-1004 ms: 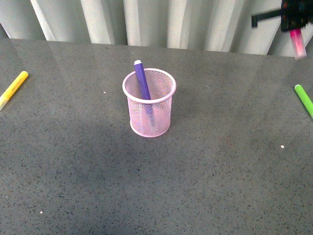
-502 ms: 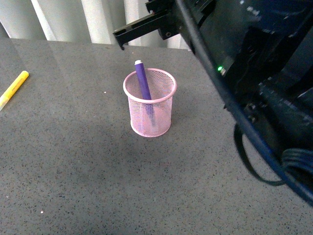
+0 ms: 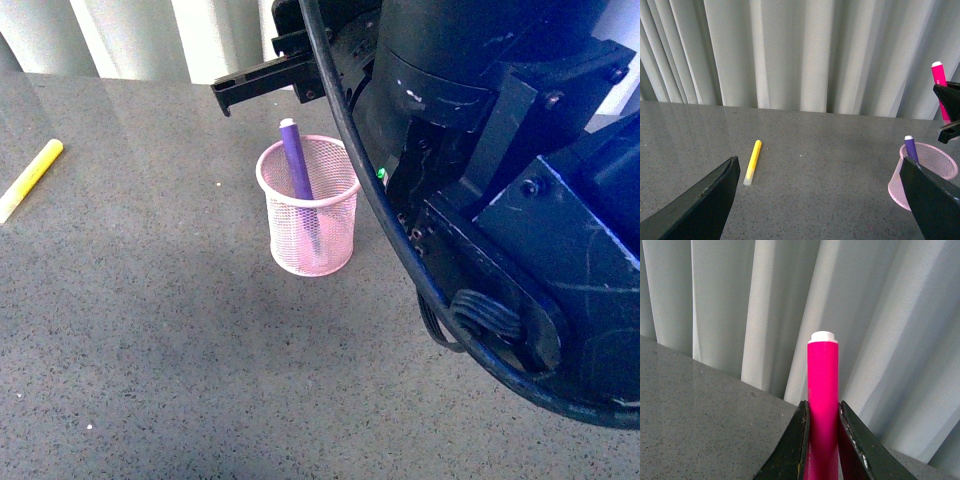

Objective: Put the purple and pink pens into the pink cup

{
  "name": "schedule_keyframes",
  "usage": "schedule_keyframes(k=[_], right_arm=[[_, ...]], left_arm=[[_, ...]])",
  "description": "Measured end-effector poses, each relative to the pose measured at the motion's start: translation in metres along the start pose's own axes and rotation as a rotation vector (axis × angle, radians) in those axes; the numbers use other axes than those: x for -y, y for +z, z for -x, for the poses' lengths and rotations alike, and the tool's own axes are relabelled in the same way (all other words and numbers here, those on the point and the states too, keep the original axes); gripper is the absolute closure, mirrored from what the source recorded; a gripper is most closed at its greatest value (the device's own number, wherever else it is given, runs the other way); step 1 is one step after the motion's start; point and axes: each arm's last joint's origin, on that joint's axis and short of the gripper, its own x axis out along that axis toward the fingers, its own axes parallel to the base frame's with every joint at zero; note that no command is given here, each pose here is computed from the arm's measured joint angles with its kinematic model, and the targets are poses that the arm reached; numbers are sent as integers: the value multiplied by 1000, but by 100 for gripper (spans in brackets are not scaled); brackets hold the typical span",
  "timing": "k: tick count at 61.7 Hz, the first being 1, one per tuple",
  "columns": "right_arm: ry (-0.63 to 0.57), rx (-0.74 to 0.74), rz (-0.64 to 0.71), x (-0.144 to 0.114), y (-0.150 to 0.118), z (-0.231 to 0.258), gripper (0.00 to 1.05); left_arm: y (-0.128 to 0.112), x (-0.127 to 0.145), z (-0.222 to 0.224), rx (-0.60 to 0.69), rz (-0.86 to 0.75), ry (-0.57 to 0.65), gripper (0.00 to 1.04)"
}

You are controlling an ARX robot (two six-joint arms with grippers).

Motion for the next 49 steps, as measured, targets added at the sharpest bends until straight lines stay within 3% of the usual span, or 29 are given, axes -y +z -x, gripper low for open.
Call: schedule_keyframes(k=[49], right_arm=[[42,-50,-68,-19,-23,-6,93]], left_arm=[[0,0,0,0,0,0,7]])
